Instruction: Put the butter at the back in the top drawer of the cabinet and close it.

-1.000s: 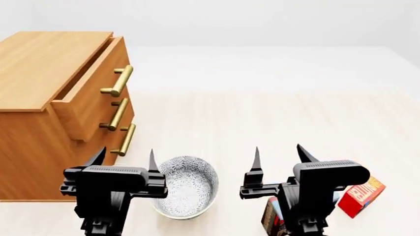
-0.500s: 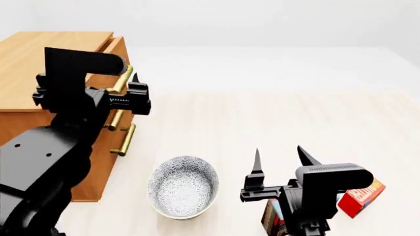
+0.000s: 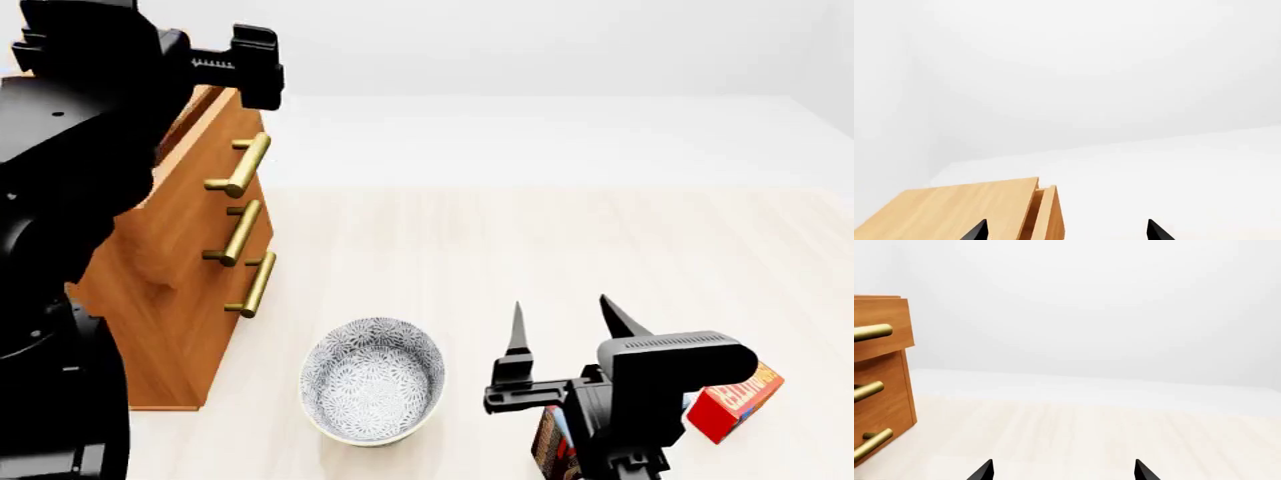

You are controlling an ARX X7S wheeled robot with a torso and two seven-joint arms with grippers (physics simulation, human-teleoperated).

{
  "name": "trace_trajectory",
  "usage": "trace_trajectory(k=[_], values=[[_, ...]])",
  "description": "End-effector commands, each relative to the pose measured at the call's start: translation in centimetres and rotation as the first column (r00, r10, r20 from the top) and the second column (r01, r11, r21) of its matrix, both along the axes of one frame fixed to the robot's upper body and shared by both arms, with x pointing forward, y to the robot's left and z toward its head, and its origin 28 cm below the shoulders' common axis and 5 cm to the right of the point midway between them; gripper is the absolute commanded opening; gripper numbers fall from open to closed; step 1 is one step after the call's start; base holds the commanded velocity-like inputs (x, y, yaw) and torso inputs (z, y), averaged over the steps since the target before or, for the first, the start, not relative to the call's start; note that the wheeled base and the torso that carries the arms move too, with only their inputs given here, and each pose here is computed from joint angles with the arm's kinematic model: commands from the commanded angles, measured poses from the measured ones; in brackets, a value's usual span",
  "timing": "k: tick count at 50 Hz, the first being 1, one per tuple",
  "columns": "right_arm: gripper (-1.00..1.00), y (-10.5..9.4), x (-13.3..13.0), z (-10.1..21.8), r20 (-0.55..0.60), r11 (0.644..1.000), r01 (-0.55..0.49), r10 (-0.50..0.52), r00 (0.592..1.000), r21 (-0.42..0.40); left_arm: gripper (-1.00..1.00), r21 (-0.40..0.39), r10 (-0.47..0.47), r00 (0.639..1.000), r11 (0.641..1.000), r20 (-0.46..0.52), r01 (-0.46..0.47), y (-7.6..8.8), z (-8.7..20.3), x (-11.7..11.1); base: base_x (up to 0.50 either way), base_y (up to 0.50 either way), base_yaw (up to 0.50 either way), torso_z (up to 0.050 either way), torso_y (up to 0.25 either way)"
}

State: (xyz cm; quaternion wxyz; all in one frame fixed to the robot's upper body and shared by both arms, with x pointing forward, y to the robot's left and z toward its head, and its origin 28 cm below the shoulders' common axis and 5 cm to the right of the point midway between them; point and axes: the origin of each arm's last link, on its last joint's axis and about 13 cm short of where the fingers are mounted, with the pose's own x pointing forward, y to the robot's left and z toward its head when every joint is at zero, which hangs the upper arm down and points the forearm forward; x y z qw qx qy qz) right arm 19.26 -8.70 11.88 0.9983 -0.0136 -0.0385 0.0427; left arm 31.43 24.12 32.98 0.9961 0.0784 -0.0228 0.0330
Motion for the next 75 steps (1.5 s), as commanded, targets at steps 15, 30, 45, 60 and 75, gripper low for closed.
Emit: trace_trajectory(k=[15, 30, 45, 60, 75], values=[[1.0, 0.2, -0.3, -0.3, -0.004, 1.0, -0.012, 0.012, 1.0, 0.005, 1.0, 0.105, 0.176, 0.978, 0.981, -0.112, -0.164, -0.1, 2.1, 6.6, 0.0, 0.0, 0.0, 0.0, 0.0], [1.0, 0.0, -0.7, -0.4, -0.006, 1.0, -0.011, 0.011, 1.0, 0.01, 1.0, 0.051, 0.151, 0.889, 0.988, -0.432, -0.143, 0.0, 1.1, 6.4, 0.0, 0.0, 0.0, 0.0, 0.0], [1.0, 0.1, -0.9, -0.5, -0.006, 1.0, -0.018, 0.018, 1.0, 0.007, 1.0, -0.007, 0.12, 0.818, 0.989, -0.562, -0.15, -0.2, 0.1, 6.6, 0.0, 0.0, 0.0, 0.0, 0.0], [1.0, 0.1, -0.8, -0.4, -0.008, 1.0, -0.023, 0.023, 1.0, 0.005, 1.0, 0.06, 0.16, 0.784, 0.986, -0.6, -0.156, -0.3, -0.9, 6.9, 0.0, 0.0, 0.0, 0.0, 0.0], [1.0, 0.1, -0.9, -0.4, -0.008, 1.0, -0.025, 0.025, 1.0, 0.004, 1.0, 0.069, 0.195, 0.786, 0.979, -0.587, -0.191, 0.2, -1.0, 6.9, 0.0, 0.0, 0.0, 0.0, 0.0]])
